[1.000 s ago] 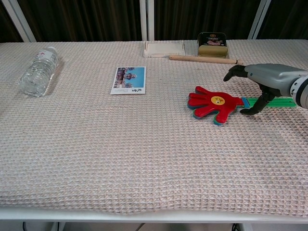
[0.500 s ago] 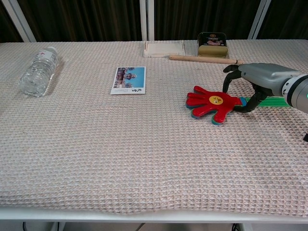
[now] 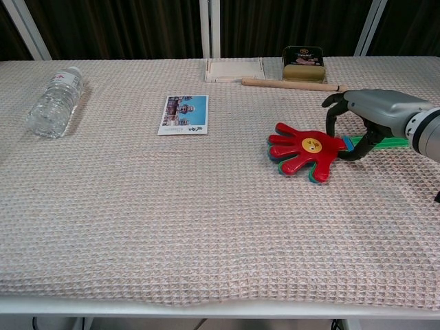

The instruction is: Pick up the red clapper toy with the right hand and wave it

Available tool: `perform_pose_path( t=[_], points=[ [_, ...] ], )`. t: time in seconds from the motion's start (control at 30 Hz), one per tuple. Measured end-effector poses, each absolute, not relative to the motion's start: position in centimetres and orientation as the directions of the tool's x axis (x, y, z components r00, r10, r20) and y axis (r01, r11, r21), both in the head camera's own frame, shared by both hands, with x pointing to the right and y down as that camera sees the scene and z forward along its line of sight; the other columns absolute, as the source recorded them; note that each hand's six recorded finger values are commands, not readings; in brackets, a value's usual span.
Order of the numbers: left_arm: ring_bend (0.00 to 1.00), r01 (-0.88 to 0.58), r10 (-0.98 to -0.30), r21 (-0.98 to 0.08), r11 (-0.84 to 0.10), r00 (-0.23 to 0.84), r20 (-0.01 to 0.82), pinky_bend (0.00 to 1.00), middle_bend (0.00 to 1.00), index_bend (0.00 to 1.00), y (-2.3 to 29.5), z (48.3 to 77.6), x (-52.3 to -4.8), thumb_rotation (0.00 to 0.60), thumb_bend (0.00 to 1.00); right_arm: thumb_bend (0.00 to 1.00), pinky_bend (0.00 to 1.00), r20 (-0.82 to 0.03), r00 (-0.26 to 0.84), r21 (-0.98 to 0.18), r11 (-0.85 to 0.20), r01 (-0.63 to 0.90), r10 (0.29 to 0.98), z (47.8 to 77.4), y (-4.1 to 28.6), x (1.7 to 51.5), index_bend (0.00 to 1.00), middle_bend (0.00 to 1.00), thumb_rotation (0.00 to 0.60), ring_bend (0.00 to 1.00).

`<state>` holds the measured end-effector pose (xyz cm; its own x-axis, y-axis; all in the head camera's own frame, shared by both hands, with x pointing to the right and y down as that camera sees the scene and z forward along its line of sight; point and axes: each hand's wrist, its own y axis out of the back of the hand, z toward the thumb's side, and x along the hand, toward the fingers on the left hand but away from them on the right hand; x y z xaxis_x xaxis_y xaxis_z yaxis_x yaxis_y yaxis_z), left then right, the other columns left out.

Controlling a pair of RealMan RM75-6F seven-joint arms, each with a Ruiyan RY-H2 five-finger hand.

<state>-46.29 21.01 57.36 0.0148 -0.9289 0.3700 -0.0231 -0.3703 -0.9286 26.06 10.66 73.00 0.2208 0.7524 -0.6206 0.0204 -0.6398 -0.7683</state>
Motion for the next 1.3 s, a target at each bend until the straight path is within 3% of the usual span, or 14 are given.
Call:
perform_pose_path(
  t=[0.23, 0.4, 0.57, 0.87, 1.0, 1.3],
  points=[
    [0.0, -0.023, -0.926, -0.926, -0.376, 0.016, 0.376, 0.0, 0.0, 0.04, 21.0, 57.5, -46.2, 0.6, 0.16, 0.3, 0.02, -0.595, 0.216, -0.785, -0.617, 0.05, 0.774, 72.8, 10.7, 26.3, 0.71, 0.3, 0.6, 0.02],
    [0.0, -0.025, -0.927, -0.926, -0.376, 0.017, 0.376, 0.0, 0.01, 0.04, 21.0, 57.5, -46.2, 0.6, 0.16, 0.34, 0.3, -0.572, 0.223, -0.795, -0.601, 0.086, 0.789, 72.3, 10.7, 26.3, 0.8, 0.46, 0.6, 0.2],
    [0.0, -0.028, -0.927, -0.927, -0.374, 0.021, 0.374, 0.0, 0.0, 0.04, 21.1, 57.4, -46.1, 0.6, 0.16, 0.38, 0.5, -0.531, 0.243, -0.803, -0.574, 0.16, 0.811, 71.5, 10.6, 26.1, 0.86, 0.57, 0.6, 0.37],
    [0.0, -0.034, -0.928, -0.927, -0.373, 0.029, 0.372, 0.0, 0.0, 0.04, 21.0, 57.5, -46.0, 0.6, 0.16, 0.42, 0.71, -0.43, 0.278, -0.806, -0.504, 0.311, 0.859, 69.3, 10.4, 26.0, 0.88, 0.66, 0.6, 0.52],
    [0.0, -0.035, -0.928, -0.927, -0.373, 0.03, 0.372, 0.0, 0.0, 0.04, 21.0, 57.4, -45.9, 0.6, 0.16, 0.43, 0.83, -0.408, 0.276, -0.802, -0.486, 0.347, 0.87, 68.9, 10.3, 26.1, 0.9, 0.71, 0.6, 0.64],
    [0.0, -0.036, -0.928, -0.927, -0.373, 0.028, 0.372, 0.0, 0.0, 0.04, 21.0, 57.4, -46.0, 0.6, 0.16, 0.44, 0.92, -0.36, 0.275, -0.755, -0.452, 0.475, 0.891, 67.7, 10.0, 26.0, 0.94, 0.77, 0.6, 0.73]
  ],
)
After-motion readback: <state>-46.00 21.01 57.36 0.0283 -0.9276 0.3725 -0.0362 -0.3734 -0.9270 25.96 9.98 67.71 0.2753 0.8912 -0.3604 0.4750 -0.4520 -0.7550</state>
